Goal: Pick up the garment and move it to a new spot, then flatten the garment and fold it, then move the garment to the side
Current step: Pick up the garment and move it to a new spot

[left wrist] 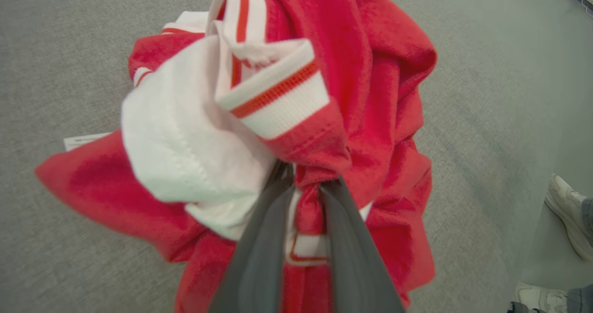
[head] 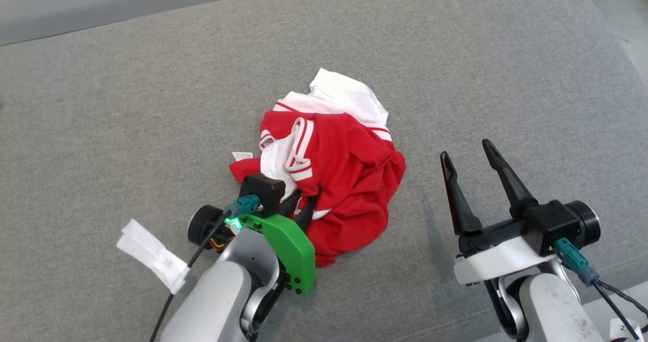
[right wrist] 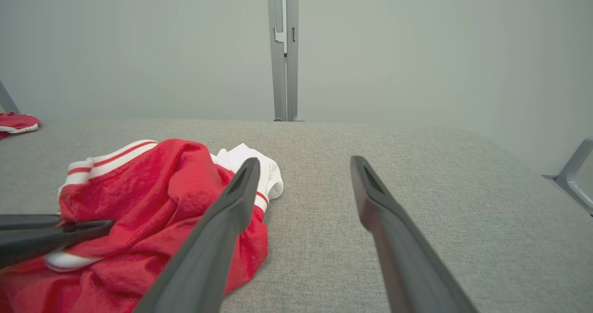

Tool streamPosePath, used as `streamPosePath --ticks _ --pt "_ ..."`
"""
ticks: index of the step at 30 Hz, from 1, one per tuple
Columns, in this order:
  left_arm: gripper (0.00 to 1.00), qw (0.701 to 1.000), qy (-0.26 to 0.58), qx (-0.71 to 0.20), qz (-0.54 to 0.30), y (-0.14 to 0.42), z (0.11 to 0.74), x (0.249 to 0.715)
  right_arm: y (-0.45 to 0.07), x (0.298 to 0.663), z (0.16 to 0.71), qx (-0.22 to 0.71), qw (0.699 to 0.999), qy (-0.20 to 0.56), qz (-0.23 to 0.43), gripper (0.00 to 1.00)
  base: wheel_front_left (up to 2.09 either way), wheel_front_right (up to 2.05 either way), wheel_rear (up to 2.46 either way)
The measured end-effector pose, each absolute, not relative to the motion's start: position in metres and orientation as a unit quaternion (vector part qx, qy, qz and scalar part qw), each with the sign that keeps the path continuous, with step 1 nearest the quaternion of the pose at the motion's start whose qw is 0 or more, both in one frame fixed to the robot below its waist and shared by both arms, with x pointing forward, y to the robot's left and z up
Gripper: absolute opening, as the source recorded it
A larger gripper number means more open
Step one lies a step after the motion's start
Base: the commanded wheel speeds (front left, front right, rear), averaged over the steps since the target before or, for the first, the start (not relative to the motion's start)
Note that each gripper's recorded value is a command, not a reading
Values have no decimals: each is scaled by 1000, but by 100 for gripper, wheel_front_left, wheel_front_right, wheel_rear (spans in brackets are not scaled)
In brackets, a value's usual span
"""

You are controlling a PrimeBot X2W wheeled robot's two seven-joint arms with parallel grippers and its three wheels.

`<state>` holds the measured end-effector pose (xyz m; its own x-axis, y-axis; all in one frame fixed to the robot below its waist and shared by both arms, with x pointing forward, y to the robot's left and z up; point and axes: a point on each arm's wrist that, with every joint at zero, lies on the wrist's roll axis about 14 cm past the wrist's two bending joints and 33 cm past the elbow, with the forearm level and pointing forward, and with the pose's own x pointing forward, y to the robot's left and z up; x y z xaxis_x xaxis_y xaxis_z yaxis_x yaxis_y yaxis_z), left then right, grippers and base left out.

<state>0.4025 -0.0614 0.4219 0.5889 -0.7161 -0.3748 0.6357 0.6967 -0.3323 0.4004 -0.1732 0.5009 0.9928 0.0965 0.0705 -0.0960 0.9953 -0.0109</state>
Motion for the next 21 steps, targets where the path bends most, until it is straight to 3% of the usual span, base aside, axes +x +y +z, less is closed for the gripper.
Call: streamPosePath --ticks 1,2,3,7,13,21 --pt "24 889 236 -91 -383 -64 425 403 -172 401 502 -4 998 -37 50 100 0 0 0" --pt "66 889 233 -108 -380 -65 428 402 -171 401 502 -4 998 -38 52 100 0 0 0" --pt "100 889 228 -117 -379 -66 430 401 -169 400 503 -4 998 -39 54 100 0 0 0" --pt "100 915 140 -144 -350 -54 463 411 -168 393 503 -4 998 -37 58 100 0 0 0" --pt "100 952 74 -161 -249 5 471 401 -170 386 510 -16 997 -47 65 100 0 0 0" --pt "100 985 53 -125 -104 109 459 367 -164 374 516 -23 995 -55 84 100 0 0 0"
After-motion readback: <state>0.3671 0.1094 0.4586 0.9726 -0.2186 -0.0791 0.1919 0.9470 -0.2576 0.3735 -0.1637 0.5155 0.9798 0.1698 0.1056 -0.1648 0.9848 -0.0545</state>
